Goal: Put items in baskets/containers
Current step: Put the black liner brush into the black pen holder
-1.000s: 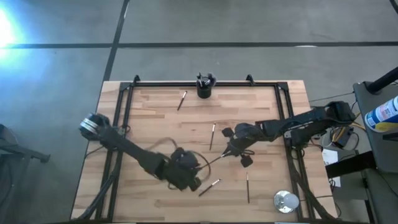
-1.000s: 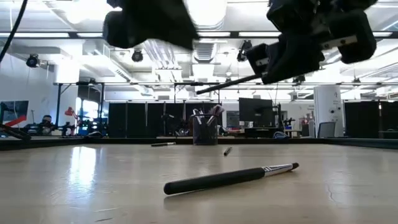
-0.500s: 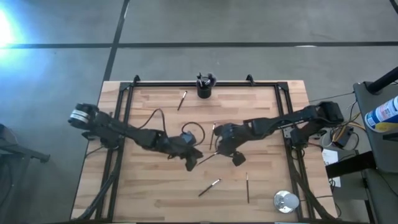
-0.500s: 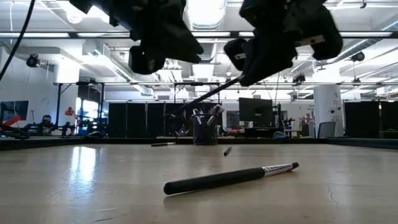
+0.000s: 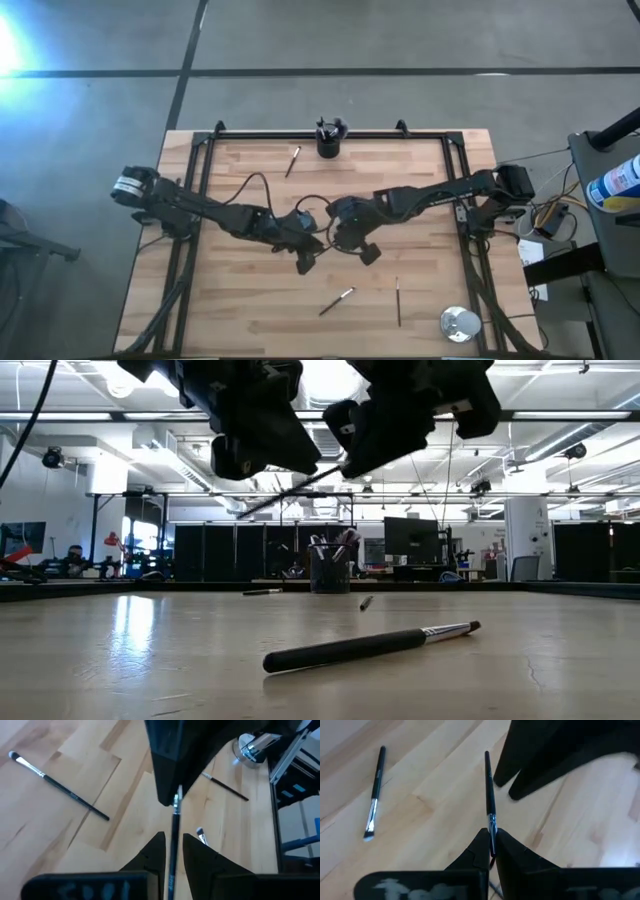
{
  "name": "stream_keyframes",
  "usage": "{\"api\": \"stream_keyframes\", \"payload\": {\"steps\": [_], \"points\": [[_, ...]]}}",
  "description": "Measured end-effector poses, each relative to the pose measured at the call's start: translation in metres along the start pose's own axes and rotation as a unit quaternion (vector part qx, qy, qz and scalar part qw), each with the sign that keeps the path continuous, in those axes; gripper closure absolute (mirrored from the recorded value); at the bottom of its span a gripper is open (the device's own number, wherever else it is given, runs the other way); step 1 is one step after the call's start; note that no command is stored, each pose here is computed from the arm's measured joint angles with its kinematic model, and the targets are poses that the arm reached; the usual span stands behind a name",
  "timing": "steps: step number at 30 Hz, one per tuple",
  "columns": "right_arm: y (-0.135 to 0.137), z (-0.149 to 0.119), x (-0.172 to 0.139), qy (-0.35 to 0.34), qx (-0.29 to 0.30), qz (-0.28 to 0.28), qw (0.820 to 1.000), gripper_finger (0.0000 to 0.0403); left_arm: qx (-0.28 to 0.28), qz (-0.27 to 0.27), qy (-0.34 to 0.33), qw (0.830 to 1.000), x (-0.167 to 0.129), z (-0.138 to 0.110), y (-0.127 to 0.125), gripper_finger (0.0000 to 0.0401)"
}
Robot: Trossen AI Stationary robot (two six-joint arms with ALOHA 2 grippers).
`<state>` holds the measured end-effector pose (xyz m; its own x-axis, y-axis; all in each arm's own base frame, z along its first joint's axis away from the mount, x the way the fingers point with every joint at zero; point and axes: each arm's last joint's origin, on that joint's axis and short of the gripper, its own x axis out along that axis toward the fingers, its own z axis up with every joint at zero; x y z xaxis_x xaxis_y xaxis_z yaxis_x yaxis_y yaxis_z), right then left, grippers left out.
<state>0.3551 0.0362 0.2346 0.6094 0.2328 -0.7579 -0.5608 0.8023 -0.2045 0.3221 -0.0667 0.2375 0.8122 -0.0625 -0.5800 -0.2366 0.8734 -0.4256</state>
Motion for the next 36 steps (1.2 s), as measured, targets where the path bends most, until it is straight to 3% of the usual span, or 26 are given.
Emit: {"api": "stream_keyframes", "payload": {"steps": [16, 23, 26, 31, 36], "points": [[-0.003, 0.006, -0.004, -0.021, -0.009, -0.013, 1.0, 0.039, 0.017, -0.002, 0.0, 1.0, 0.008, 0.0, 0.003, 0.0345], [-0.003, 0.006, -0.005, -0.018, 0.008, -0.014, 1.0, 0.0374, 0.051, 0.004, -0.005, 0.999, 0.008, 0.0, 0.003, 0.0388], [-0.005, 0.003, -0.008, 0.0, 0.028, -0.031, 0.999, 0.0344, 0.083, 0.036, -0.025, 0.996, 0.008, 0.001, 0.005, 0.0388], [-0.01, -0.008, -0.021, 0.029, 0.067, -0.03, 0.997, 0.0295, 0.104, 0.034, -0.081, 0.991, 0.007, 0.0, 0.021, 0.0388], [-0.012, -0.029, -0.035, 0.017, 0.088, -0.055, 0.994, 0.0292, 0.093, -0.002, -0.173, 0.98, 0.006, -0.006, 0.056, 0.0388]]}}
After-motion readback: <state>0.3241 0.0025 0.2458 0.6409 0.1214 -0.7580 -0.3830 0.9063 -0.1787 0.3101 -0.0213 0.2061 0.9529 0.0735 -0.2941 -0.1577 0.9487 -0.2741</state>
